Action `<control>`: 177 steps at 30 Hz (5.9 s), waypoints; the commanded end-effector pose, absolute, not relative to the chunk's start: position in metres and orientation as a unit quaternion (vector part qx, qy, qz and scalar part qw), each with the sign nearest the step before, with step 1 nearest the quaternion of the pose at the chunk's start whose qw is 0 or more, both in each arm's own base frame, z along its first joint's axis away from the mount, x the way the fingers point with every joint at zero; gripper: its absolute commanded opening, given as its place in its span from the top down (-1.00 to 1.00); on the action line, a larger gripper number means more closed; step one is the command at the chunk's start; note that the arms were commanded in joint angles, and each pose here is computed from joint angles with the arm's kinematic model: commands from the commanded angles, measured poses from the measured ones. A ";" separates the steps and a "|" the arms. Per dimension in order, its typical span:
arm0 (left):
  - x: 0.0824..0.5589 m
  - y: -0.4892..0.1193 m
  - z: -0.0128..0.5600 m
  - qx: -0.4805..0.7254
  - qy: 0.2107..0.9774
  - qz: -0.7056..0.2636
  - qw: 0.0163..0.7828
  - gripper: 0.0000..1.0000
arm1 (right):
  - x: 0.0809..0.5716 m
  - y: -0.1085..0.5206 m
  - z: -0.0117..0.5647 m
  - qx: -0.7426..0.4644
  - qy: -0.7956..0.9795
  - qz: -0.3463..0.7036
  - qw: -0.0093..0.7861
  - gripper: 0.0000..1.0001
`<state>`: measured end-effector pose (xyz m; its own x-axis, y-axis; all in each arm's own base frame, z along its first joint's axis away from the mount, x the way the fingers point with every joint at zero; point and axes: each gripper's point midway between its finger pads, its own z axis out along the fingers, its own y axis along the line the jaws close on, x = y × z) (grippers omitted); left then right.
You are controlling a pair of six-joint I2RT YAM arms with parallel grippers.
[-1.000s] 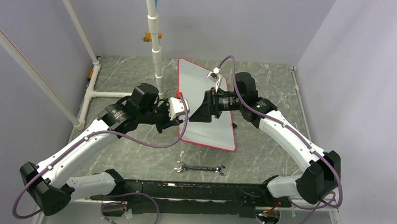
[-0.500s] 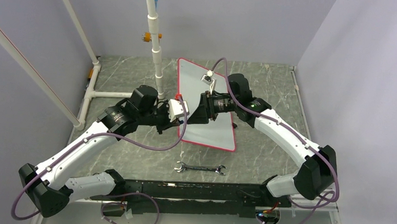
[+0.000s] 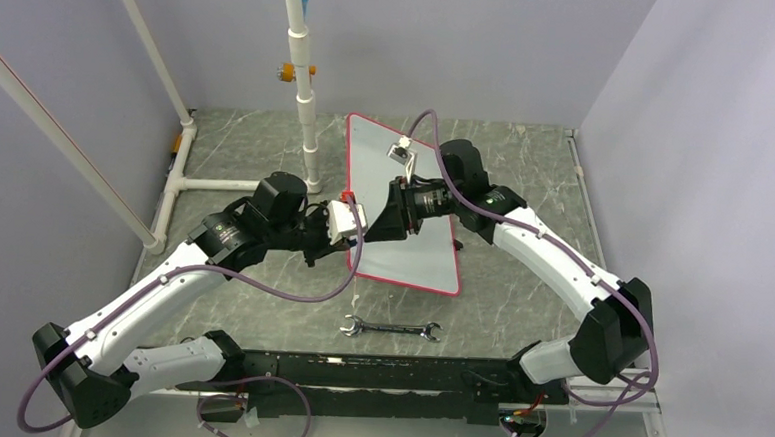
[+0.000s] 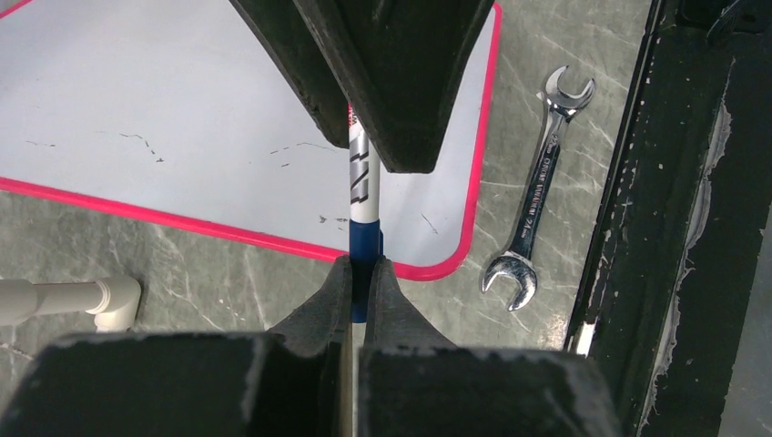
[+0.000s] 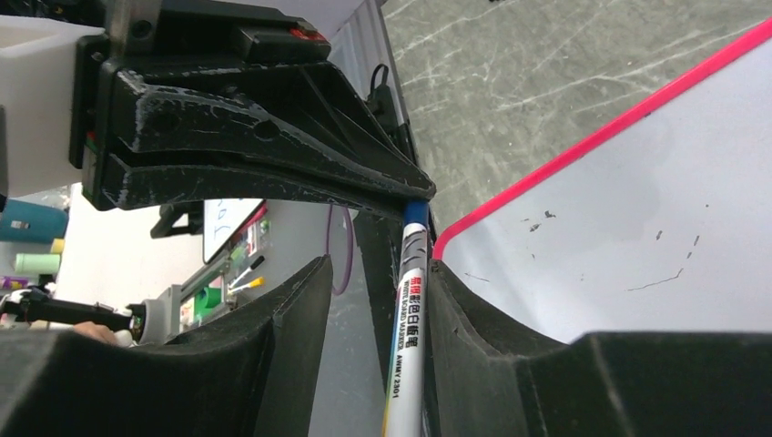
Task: Write a sentence on the whiteboard
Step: Pass from the left arm to the right, then open the pen cap from the whiteboard marker, then place the pen cap at the center of the board.
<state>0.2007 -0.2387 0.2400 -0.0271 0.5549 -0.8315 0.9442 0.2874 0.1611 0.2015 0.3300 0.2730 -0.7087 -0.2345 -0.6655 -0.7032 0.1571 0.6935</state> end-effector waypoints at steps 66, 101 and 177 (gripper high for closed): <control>0.212 -0.235 0.251 0.515 0.703 -0.200 0.448 0.23 | 0.219 0.331 0.273 -0.309 0.749 0.537 0.235 1.00; 0.174 -0.257 0.319 0.491 0.583 -0.380 0.524 0.02 | 0.177 0.307 0.333 -0.385 0.644 0.587 0.305 1.00; 0.230 -0.081 0.072 -0.120 0.915 0.022 0.384 1.00 | 0.284 0.189 0.260 -0.075 0.805 0.366 0.461 1.00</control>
